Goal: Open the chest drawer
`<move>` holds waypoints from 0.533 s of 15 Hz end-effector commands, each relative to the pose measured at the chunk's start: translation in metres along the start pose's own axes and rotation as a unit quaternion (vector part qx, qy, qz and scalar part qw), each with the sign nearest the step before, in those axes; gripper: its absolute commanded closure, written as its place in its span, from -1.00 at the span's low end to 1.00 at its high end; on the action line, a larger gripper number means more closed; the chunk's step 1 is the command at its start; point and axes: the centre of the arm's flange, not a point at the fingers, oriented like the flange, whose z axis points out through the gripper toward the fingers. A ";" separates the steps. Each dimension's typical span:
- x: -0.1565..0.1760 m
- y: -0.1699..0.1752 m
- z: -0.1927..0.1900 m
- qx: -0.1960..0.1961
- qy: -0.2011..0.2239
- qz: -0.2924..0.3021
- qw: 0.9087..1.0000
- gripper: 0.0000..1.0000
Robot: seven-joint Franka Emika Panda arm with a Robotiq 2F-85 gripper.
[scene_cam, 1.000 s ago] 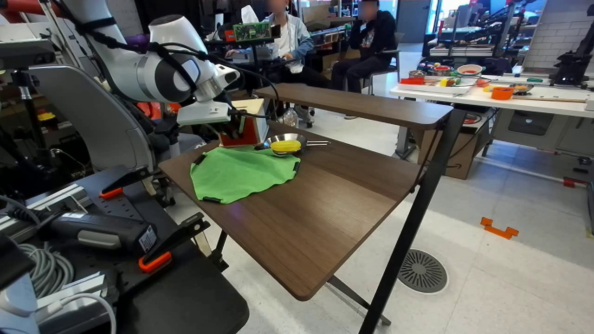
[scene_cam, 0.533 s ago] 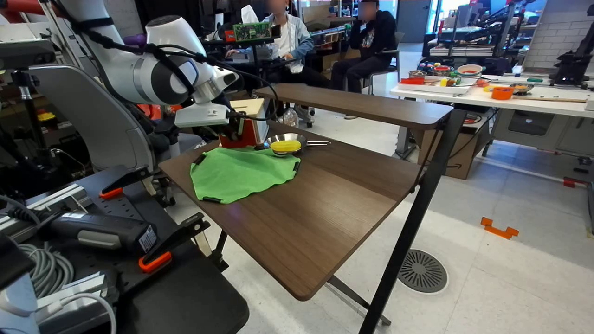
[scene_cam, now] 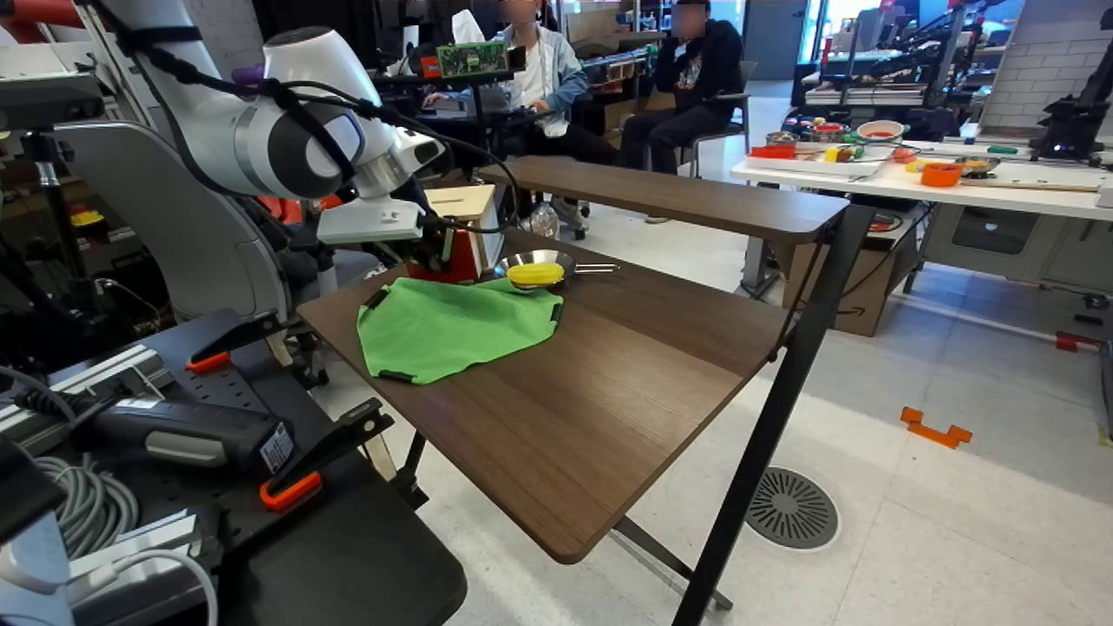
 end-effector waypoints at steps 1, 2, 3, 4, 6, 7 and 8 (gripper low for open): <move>-0.017 0.010 -0.012 -0.002 -0.007 0.001 1.000 0.86; -0.019 0.010 -0.013 -0.001 -0.008 0.003 1.000 0.86; -0.021 0.011 -0.014 -0.002 -0.009 0.004 1.000 0.86; -0.022 0.011 -0.014 -0.002 -0.010 0.005 1.000 0.86; -0.025 0.012 -0.016 -0.002 -0.011 0.007 1.000 0.86; -0.026 0.012 -0.016 -0.001 -0.012 0.008 1.000 0.86; -0.027 0.013 -0.016 -0.001 -0.012 0.009 1.000 0.86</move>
